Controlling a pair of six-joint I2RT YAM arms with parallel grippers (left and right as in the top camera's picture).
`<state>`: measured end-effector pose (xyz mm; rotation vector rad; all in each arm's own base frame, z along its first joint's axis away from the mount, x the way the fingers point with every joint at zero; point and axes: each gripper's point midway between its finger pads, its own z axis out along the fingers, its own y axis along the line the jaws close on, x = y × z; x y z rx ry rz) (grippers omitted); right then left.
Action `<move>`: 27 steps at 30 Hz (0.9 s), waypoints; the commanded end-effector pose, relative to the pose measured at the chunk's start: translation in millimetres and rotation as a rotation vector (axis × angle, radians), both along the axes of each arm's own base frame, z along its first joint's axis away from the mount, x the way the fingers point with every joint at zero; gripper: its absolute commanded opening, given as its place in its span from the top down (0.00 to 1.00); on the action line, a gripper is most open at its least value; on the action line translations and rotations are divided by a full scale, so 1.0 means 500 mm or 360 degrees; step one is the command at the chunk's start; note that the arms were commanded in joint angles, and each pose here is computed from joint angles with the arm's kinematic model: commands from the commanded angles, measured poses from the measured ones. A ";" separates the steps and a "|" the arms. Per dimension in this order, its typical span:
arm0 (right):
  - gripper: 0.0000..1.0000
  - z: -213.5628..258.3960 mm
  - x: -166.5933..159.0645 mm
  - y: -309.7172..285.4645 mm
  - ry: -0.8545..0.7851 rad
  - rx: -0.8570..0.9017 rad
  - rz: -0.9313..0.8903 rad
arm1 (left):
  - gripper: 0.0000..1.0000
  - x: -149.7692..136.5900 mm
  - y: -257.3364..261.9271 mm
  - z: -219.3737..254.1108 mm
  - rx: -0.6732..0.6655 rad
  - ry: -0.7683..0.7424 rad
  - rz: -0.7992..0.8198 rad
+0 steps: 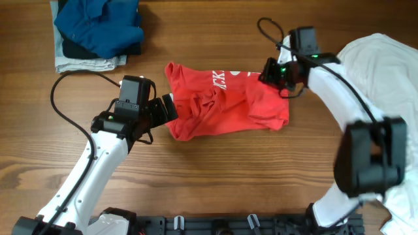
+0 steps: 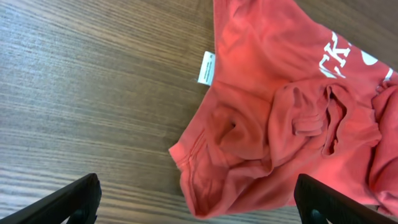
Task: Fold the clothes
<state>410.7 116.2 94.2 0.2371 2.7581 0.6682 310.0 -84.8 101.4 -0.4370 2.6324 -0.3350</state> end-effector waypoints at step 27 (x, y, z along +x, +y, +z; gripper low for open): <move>0.01 0.284 -0.190 0.079 -0.0378 0.0447 0.0448 | 0.00 0.084 -0.046 -0.127 -0.0395 0.0060 -0.0397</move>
